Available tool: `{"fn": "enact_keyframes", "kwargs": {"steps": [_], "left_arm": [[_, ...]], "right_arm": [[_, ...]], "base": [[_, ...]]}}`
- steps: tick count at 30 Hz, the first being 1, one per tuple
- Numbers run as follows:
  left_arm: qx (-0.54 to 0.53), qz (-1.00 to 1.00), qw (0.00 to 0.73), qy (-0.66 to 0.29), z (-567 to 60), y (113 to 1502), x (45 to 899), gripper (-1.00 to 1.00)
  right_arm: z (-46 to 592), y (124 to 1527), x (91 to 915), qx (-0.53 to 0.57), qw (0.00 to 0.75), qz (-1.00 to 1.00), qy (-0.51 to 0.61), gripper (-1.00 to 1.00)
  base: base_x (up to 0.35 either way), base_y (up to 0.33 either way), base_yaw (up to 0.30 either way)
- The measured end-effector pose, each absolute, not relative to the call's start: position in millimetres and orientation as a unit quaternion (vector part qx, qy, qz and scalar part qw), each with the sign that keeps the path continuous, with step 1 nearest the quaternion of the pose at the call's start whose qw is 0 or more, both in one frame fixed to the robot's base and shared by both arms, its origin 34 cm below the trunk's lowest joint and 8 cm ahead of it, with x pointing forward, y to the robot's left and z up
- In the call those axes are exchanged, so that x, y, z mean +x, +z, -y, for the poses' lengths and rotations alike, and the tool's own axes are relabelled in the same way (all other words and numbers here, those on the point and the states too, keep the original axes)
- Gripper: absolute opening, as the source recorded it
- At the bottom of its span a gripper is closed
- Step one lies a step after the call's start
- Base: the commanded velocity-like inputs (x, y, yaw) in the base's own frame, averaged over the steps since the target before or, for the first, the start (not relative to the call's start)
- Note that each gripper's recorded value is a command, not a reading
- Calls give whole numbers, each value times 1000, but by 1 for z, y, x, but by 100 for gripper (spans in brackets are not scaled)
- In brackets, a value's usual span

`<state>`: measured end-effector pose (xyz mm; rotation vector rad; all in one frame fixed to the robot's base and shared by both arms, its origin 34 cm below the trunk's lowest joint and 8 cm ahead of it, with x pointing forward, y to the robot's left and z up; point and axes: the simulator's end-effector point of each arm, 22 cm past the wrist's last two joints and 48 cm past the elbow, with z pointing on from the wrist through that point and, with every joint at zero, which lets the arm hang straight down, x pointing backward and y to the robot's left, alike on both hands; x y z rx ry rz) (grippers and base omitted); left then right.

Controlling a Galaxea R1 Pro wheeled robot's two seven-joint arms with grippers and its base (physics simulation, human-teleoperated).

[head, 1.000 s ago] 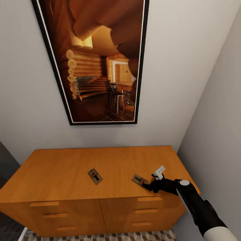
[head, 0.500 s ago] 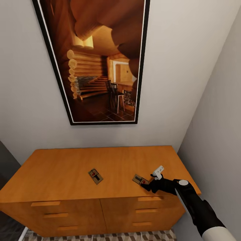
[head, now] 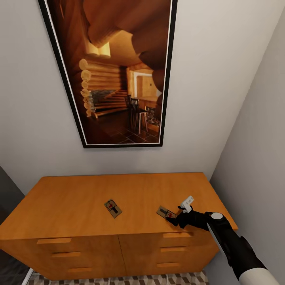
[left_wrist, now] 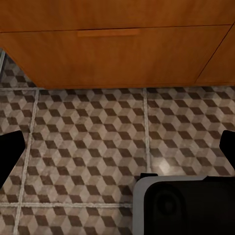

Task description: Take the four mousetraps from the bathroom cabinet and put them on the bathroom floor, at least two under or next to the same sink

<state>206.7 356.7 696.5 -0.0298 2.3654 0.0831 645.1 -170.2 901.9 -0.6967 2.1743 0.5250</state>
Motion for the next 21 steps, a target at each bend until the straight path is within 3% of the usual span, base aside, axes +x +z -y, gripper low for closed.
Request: {"fn": "enact_keyframes", "kwargs": {"steps": [21], "left_arm": [[-12,-925,377,32,-357,696,206,100]], "right_arm": [[171,902,645,-274,389,-855,205,100]], "base": [[0,29,0]]}}
